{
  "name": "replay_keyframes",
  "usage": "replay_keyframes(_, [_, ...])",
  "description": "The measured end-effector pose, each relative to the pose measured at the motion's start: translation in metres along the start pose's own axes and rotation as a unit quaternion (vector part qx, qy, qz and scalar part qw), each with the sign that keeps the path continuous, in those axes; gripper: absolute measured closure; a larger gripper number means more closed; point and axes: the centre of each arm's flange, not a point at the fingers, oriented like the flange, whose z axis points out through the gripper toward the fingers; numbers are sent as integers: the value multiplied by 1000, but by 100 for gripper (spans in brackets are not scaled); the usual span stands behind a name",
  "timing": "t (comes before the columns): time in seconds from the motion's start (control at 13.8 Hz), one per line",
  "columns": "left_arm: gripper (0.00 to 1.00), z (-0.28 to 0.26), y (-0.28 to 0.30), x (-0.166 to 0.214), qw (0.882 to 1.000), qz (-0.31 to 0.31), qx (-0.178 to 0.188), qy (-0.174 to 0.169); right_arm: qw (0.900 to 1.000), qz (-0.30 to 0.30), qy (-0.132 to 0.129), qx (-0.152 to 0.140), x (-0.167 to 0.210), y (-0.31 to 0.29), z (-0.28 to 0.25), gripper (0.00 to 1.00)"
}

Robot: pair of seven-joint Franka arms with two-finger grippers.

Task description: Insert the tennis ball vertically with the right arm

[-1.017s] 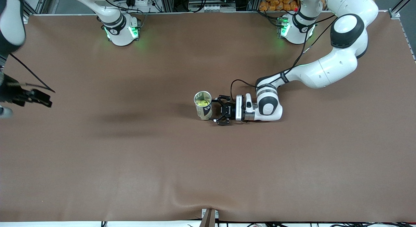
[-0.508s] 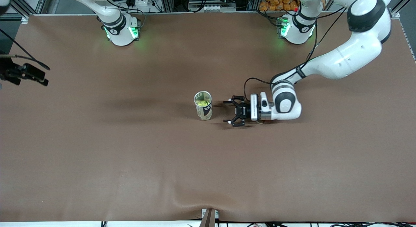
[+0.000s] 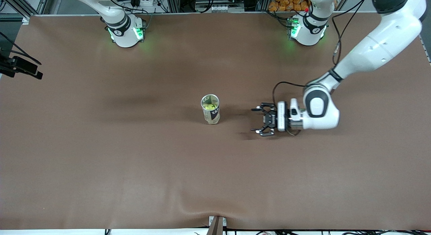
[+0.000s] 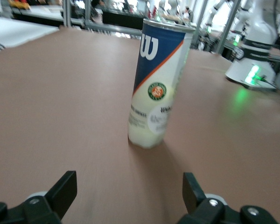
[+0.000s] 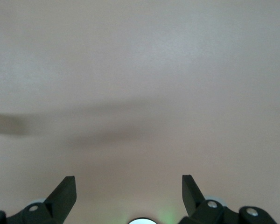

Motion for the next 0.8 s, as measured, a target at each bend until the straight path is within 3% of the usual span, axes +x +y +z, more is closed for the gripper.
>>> replay_keyframes(0.51, [0,-148,-48,42,986,-37,-47,-157,1000,-6,7,-18,-2,-9,-11,0])
replay_keyframes(0.8, [0,-200,-52,85,964,-67,-24,-257,1000,-18,7,-17,-2,-22,-11,0])
